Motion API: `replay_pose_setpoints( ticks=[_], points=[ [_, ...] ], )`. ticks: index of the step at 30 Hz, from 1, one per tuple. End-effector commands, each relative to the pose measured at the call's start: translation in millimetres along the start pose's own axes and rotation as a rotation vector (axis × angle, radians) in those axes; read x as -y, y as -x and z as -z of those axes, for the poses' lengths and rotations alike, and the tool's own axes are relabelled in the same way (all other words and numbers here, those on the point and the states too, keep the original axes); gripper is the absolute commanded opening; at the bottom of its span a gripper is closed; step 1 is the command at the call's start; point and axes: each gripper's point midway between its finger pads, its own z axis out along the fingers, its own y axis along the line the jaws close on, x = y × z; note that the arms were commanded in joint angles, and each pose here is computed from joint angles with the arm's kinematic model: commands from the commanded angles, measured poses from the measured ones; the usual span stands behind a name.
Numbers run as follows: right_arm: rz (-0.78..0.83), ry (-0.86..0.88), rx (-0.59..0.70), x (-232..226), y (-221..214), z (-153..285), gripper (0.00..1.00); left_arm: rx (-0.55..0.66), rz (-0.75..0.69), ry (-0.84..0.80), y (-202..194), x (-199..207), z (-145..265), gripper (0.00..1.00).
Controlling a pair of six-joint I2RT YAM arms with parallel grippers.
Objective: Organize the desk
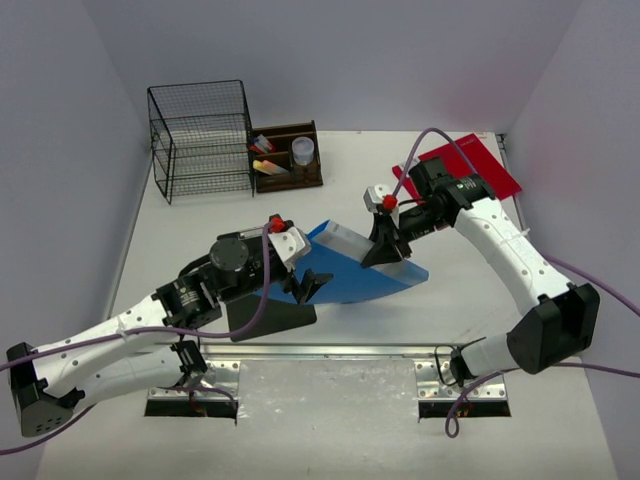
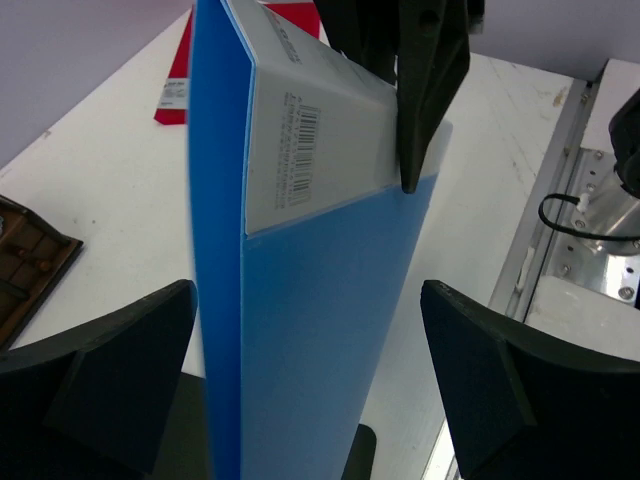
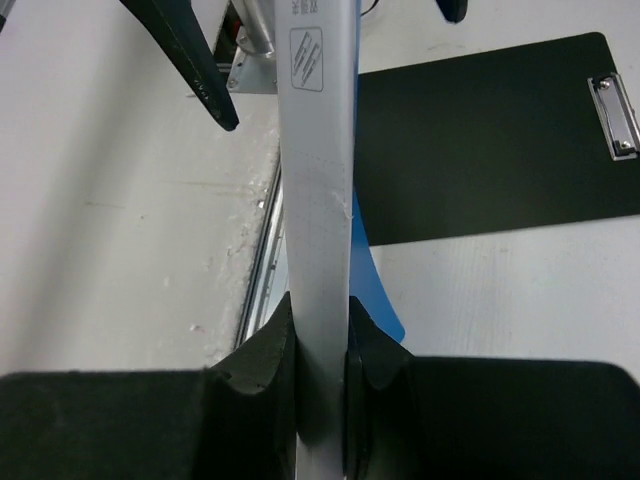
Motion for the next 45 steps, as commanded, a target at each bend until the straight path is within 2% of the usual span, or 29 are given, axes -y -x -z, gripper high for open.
replay_pose_setpoints(
  ticks=[1, 5, 7, 10, 11, 13, 14, 15, 17, 20, 24, 28, 33, 39, 41, 45],
  points=[
    [-0.143, -0.029, 0.055, -4, 14, 3, 0.00, 0.183, -0.055, 0.206, 68, -41, 10, 0.98],
    [-0.308, -0.050, 0.161, -6, 19, 8, 0.00, 0.283, -0.116, 0.329, 114, -64, 29, 1.00],
    [-0.460, -0.081, 0.245, 2, 21, 19, 0.00, 0.330, -0.137, 0.399, 139, -76, 42, 1.00],
    [-0.668, -0.116, 0.372, 15, 24, 38, 0.00, 0.331, -0.214, 0.437, 155, -83, 52, 1.00],
    [-0.811, -0.111, 0.408, 15, 28, 42, 0.00, 0.330, -0.232, 0.457, 161, -87, 56, 1.00],
    [-0.941, -0.154, 0.501, 26, 29, 54, 0.00, 0.291, -0.276, 0.472, 165, -91, 57, 1.00],
    [-0.886, -0.193, 0.552, 35, 36, 62, 0.00, 0.247, -0.294, 0.461, 158, -91, 53, 1.00],
    [-0.919, -0.217, 0.585, 40, 35, 66, 0.00, 0.222, -0.309, 0.456, 155, -91, 51, 1.00],
    [-1.034, -0.253, 0.670, 46, 33, 79, 0.00, 0.154, -0.325, 0.413, 147, -87, 42, 1.00],
    [-1.234, -0.391, 0.822, 65, 12, 106, 0.00, 0.116, -0.335, 0.328, 143, -74, 29, 1.00],
    [-1.513, -0.496, 0.901, 77, -20, 122, 0.00, 0.068, -0.363, 0.226, 132, -50, 12, 1.00],
    [-1.730, -0.520, 0.992, 79, -43, 129, 0.00, -0.010, -0.477, 0.014, 98, 13, -2, 1.00],
    [-1.865, -0.492, 1.057, 79, -56, 130, 0.00, -0.010, -0.587, -0.170, 79, 70, -3, 1.00],
    [-1.937, -0.449, 1.111, 82, -57, 133, 0.00, -0.023, -0.654, -0.280, 53, 110, -2, 0.93],
    [-1.949, -0.445, 1.121, 82, -58, 133, 0.00, -0.036, -0.653, -0.278, 50, 112, -6, 0.91],
    [-1.963, -0.418, 1.128, 77, -54, 132, 0.00, -0.077, -0.668, -0.172, 48, 100, -26, 0.88]
  ],
)
